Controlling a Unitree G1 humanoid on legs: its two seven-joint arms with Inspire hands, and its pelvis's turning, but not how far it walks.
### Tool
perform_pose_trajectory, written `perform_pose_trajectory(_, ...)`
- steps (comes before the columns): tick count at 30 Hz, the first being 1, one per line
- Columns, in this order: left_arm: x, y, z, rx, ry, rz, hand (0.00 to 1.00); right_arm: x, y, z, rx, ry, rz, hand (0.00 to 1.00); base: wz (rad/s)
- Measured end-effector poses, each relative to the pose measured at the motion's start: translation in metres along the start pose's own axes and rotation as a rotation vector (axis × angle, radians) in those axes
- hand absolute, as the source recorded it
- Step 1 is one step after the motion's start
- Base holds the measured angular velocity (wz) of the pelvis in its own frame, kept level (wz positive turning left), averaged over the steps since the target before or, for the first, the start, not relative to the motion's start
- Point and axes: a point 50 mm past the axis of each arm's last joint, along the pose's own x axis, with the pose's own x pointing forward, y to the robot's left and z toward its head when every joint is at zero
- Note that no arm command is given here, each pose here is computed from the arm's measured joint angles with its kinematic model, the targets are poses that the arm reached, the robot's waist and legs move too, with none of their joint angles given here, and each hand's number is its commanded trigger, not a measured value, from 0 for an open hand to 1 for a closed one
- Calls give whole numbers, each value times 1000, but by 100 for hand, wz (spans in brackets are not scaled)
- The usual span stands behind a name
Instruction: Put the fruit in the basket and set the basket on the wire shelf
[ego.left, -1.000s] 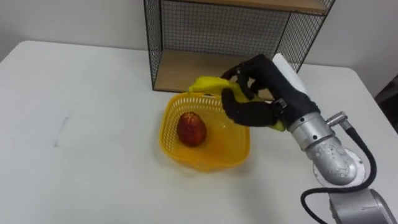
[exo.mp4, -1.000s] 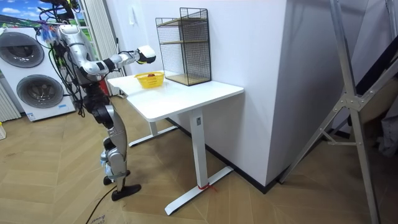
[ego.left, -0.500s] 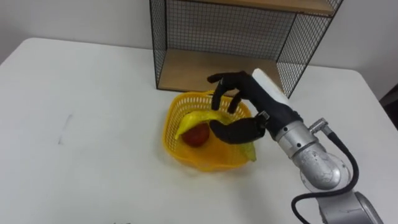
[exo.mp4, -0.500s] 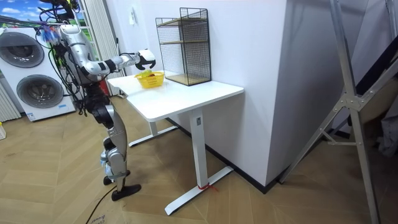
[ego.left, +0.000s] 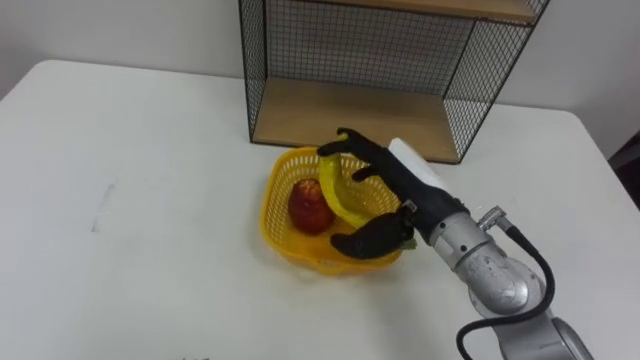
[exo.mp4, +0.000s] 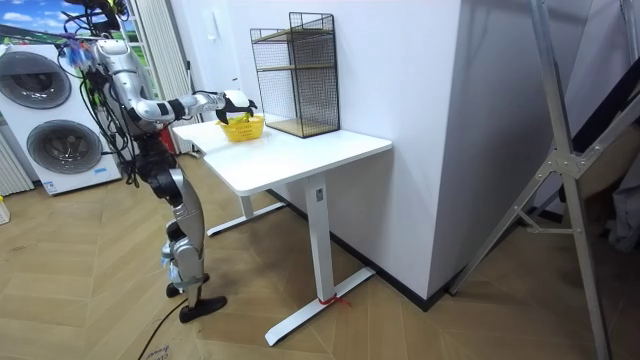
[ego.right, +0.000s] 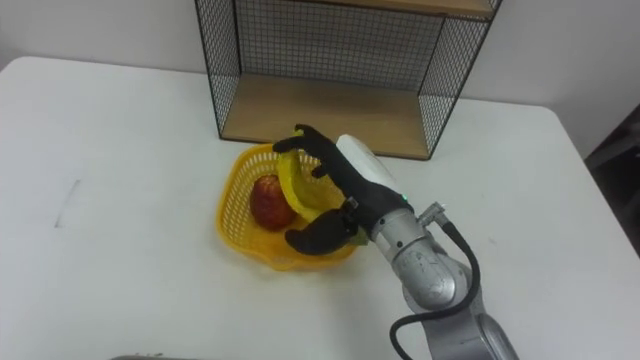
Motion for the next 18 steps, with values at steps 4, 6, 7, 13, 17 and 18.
perform_pose_trajectory(4,0,0,-1,-3,1,-2,0,0,0,0,11,-2,0,0,0)
perform_pose_trajectory(6,0,-1,-2,-20,3,-7,0,0,-1,0,42,-9,-2,0,0)
perform_pose_trajectory(7,0,-3,-4,-35,4,-11,0,0,-2,0,60,-13,-9,0,0)
perform_pose_trajectory(13,-1,-7,-14,-99,32,-26,0,-1,-5,2,148,-36,-44,0,2)
perform_pose_trajectory(17,-2,-9,-26,-186,55,-13,0,-3,-15,3,179,-51,-88,0,5)
perform_pose_trajectory(18,-3,-8,-28,-240,56,-5,0,-4,-22,2,197,-54,-130,0,0)
